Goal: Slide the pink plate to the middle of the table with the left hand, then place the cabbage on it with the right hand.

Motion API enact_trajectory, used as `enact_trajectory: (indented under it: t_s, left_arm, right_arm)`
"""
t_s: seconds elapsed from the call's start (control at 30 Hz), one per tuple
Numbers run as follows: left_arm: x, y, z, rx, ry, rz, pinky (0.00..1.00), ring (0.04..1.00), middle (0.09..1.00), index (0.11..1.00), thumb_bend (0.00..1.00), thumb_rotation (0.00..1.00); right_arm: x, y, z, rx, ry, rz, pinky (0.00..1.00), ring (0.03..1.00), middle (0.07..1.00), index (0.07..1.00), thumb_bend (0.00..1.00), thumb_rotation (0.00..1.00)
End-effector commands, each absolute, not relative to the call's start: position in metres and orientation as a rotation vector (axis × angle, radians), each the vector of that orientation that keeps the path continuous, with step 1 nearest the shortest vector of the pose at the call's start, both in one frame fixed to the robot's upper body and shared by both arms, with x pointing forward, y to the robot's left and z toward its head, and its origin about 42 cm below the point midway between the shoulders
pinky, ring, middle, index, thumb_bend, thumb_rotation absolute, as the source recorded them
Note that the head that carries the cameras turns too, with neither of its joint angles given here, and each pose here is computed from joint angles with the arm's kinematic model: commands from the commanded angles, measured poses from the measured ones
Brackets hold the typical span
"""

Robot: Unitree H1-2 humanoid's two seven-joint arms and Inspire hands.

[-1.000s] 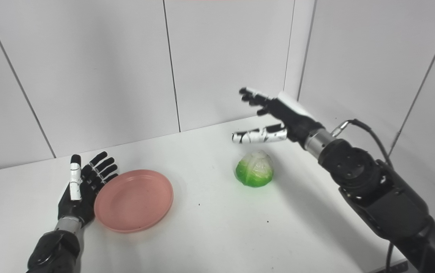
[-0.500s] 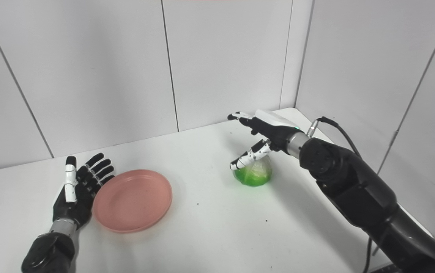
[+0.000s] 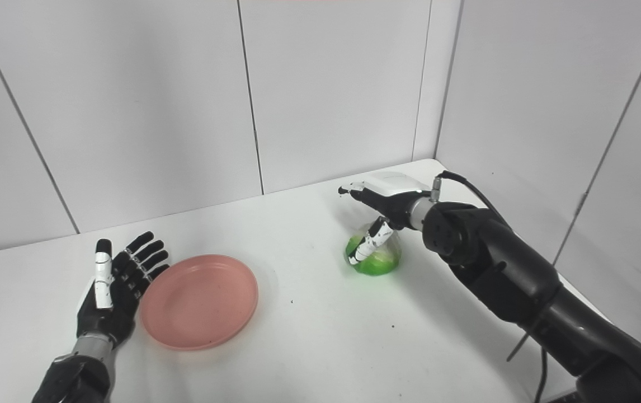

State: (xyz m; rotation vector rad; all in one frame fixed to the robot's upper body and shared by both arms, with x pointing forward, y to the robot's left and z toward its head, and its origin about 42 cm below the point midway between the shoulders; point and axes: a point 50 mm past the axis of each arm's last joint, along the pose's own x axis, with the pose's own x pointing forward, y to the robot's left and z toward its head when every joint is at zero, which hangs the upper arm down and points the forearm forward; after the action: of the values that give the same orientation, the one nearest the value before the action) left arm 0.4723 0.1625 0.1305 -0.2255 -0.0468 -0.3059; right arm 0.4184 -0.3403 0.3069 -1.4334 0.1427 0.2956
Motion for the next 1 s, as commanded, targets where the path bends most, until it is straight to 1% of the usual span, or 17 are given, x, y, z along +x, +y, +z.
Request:
enact_trajectory:
  t_s: [0.0, 0.07, 0.2, 0.37, 0.5, 0.63, 0.67, 0.73, 0.8, 0.83, 0.87, 0.9, 0.93, 0.97]
  left_arm:
    - [0.483, 0.154, 0.159, -0.213, -0.127, -0.328, 0.75, 0.786, 0.775, 0.744, 0.84, 0.98]
    - [0.483, 0.154, 0.159, -0.224, -0.124, -0.326, 0.74, 0.784, 0.773, 0.742, 0.84, 0.97]
    - [0.483, 0.154, 0.158, -0.235, -0.117, -0.324, 0.74, 0.79, 0.776, 0.744, 0.84, 0.95]
    - [0.482, 0.154, 0.159, -0.236, -0.114, -0.324, 0.74, 0.788, 0.774, 0.739, 0.83, 0.96]
    - [0.482, 0.154, 0.158, -0.237, -0.114, -0.323, 0.74, 0.787, 0.773, 0.739, 0.83, 0.95]
    - [0.48, 0.154, 0.159, -0.238, -0.112, -0.328, 0.74, 0.791, 0.776, 0.746, 0.83, 0.95]
    - [0.48, 0.154, 0.158, -0.241, -0.11, -0.329, 0.74, 0.793, 0.777, 0.747, 0.82, 0.95]
    - [0.481, 0.154, 0.158, -0.243, -0.111, -0.33, 0.74, 0.791, 0.775, 0.745, 0.83, 0.94]
    - [0.48, 0.153, 0.158, -0.245, -0.112, -0.328, 0.74, 0.791, 0.775, 0.744, 0.83, 0.95]
    - [0.48, 0.153, 0.159, -0.247, -0.113, -0.327, 0.74, 0.79, 0.774, 0.743, 0.83, 0.95]
    - [0.479, 0.153, 0.159, -0.248, -0.115, -0.326, 0.74, 0.79, 0.774, 0.741, 0.83, 0.95]
    - [0.479, 0.153, 0.159, -0.249, -0.114, -0.325, 0.74, 0.789, 0.774, 0.741, 0.83, 0.95]
    - [0.479, 0.153, 0.159, -0.244, -0.119, -0.326, 0.74, 0.79, 0.774, 0.74, 0.84, 0.95]
    - [0.479, 0.154, 0.159, -0.24, -0.121, -0.326, 0.74, 0.79, 0.775, 0.742, 0.84, 0.96]
  right_arm:
    - [0.424, -0.344, 0.34, -1.515, 0.076, 0.251, 1.0, 0.999, 0.986, 0.986, 1.0, 0.25]
    - [0.424, -0.344, 0.338, -1.527, 0.088, 0.262, 1.0, 1.0, 0.992, 0.998, 1.0, 0.23]
    - [0.426, -0.343, 0.331, -1.55, 0.135, 0.278, 1.0, 1.0, 0.999, 0.996, 1.0, 0.24]
    - [0.427, -0.347, 0.324, -1.561, 0.163, 0.295, 1.0, 1.0, 1.0, 0.985, 1.0, 0.21]
    - [0.427, -0.35, 0.318, -1.575, 0.18, 0.305, 1.0, 0.994, 0.998, 0.978, 1.0, 0.2]
    - [0.429, -0.354, 0.308, -1.52, 0.222, 0.297, 1.0, 0.982, 0.993, 0.968, 1.0, 0.21]
    - [0.43, -0.355, 0.305, -1.504, 0.227, 0.292, 0.97, 0.972, 0.987, 0.959, 1.0, 0.2]
    - [0.431, -0.357, 0.299, -1.471, 0.23, 0.285, 0.86, 0.946, 0.975, 0.944, 1.0, 0.19]
    - [0.432, -0.358, 0.295, -1.443, 0.227, 0.28, 0.77, 0.928, 0.966, 0.931, 1.0, 0.16]
    - [0.434, -0.359, 0.291, -1.423, 0.216, 0.281, 0.76, 0.924, 0.963, 0.929, 1.0, 0.15]
    - [0.435, -0.359, 0.288, -1.411, 0.208, 0.282, 0.71, 0.88, 0.934, 0.899, 0.99, 0.11]
    - [0.436, -0.359, 0.285, -1.399, 0.195, 0.28, 0.68, 0.857, 0.919, 0.884, 0.98, 0.09]
    - [0.437, -0.359, 0.282, -1.39, 0.177, 0.278, 0.63, 0.776, 0.851, 0.843, 0.95, 0.05]
    - [0.437, -0.358, 0.279, -1.379, 0.162, 0.276, 0.61, 0.727, 0.803, 0.814, 0.93, 0.02]
